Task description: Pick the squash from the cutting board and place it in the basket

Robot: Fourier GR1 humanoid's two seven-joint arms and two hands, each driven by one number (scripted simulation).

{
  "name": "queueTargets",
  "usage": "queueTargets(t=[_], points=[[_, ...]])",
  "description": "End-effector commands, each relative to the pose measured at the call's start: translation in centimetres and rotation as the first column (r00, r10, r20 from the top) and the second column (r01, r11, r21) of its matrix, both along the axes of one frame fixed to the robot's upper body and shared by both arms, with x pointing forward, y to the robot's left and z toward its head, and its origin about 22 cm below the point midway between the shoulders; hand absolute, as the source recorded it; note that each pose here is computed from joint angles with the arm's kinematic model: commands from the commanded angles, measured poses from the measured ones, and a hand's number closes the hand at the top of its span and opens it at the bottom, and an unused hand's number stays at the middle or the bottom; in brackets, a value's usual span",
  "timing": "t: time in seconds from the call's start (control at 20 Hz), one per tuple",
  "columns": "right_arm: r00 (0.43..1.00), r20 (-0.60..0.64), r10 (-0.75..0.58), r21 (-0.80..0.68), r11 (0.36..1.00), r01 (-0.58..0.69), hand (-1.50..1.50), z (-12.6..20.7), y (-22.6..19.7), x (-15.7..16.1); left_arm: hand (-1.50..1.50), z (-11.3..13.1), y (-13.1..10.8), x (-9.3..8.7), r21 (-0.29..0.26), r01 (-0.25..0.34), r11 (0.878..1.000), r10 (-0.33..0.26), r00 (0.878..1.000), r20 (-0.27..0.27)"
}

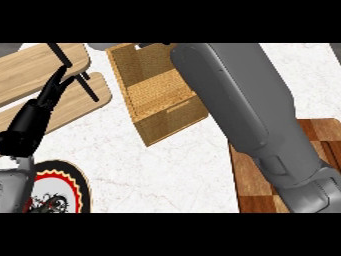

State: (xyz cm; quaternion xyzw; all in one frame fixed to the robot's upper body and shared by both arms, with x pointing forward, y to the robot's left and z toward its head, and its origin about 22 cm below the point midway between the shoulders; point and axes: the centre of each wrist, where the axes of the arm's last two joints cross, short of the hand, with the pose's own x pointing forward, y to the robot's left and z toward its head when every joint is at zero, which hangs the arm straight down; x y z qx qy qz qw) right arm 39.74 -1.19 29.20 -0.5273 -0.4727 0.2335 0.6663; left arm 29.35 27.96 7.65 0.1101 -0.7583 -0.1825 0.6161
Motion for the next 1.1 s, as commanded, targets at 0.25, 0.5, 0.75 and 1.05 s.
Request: queueTargets(t=[0.25,0.5,0.75,1.05], points=[[0.981,-0.158,-0.111,0.134,0.982,0.132,-1.5,1.2,2.4,0.0,0.0,0.8,-1.0,0.6,-0.008,-0.002,1.0,0.002,1.0,-0.008],[0.992,0.061,-0.114,0.26,0.961,0.095,-1.5,2.0,2.5,-0.4,0.0,-1.4,-0.5,-0.6,-0.007,-0.006,1.0,0.006,1.0,-0.022],[0.935,0.27,-0.229,0.417,0.903,0.102,-1.5,4.3,1.4,-1.2,0.0,-0.5,1.0,-0.5,0.001,-0.06,0.998,0.06,0.998,-0.011],[0.822,0.398,-0.409,0.509,0.843,0.173,-1.5,5.7,-2.6,-1.1,0.0,-0.5,2.7,-1.4,0.003,-0.084,0.996,0.084,0.996,-0.028]])
